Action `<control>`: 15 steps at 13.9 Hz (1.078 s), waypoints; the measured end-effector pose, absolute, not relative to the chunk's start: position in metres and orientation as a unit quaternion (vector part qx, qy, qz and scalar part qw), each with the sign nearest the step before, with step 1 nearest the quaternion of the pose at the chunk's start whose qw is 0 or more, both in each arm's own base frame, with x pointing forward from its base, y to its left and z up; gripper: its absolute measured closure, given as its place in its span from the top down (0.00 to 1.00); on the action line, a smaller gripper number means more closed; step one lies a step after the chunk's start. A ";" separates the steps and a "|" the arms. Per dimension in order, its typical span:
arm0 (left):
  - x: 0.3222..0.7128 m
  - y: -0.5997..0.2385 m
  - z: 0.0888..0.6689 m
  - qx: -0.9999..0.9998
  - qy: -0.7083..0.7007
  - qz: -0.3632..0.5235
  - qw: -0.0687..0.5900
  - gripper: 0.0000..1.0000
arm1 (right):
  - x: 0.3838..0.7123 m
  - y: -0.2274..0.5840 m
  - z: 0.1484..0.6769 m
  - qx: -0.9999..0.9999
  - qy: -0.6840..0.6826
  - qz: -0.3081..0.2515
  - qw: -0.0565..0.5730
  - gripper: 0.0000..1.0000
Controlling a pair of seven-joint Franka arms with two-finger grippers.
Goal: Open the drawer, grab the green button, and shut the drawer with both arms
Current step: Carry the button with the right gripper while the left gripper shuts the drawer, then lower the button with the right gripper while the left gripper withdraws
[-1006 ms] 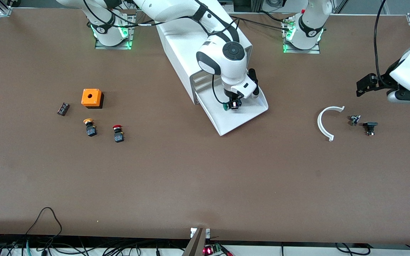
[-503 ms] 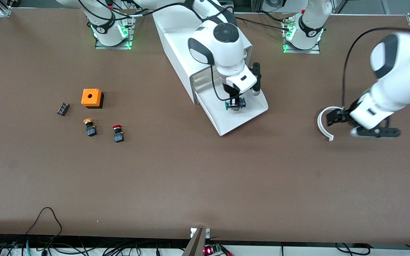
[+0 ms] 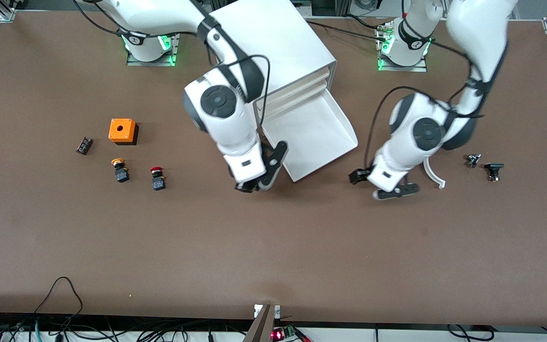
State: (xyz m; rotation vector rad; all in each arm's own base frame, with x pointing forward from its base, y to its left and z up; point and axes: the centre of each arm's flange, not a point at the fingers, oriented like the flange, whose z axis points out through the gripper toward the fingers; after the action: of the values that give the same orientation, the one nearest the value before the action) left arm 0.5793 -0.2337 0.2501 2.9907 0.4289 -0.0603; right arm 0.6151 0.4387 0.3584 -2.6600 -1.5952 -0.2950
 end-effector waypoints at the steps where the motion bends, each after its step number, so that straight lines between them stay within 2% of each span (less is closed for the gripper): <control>1: 0.571 -0.251 0.235 0.986 0.156 -0.028 0.060 1.00 | 0.621 0.424 0.348 -0.871 -0.484 -0.085 0.012 0.40; 6: 0.535 -0.294 0.207 0.984 0.165 -0.054 0.049 1.00 | 0.625 0.388 0.310 -0.947 -0.319 -0.044 0.010 0.40; 12: 0.437 -0.373 0.215 0.993 0.068 -0.087 0.050 1.00 | 0.618 0.320 0.269 -0.992 -0.124 0.009 -0.019 0.40; 15: 0.405 -0.393 0.225 0.994 0.035 -0.099 0.043 1.00 | 0.611 0.276 0.253 -0.996 -0.062 0.019 -0.053 0.40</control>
State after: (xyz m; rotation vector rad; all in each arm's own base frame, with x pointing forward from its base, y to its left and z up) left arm 0.4048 -0.3925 0.2250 3.0377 0.1076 -0.3020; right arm 0.6106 0.2761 0.2528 -3.2405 -0.2020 0.0629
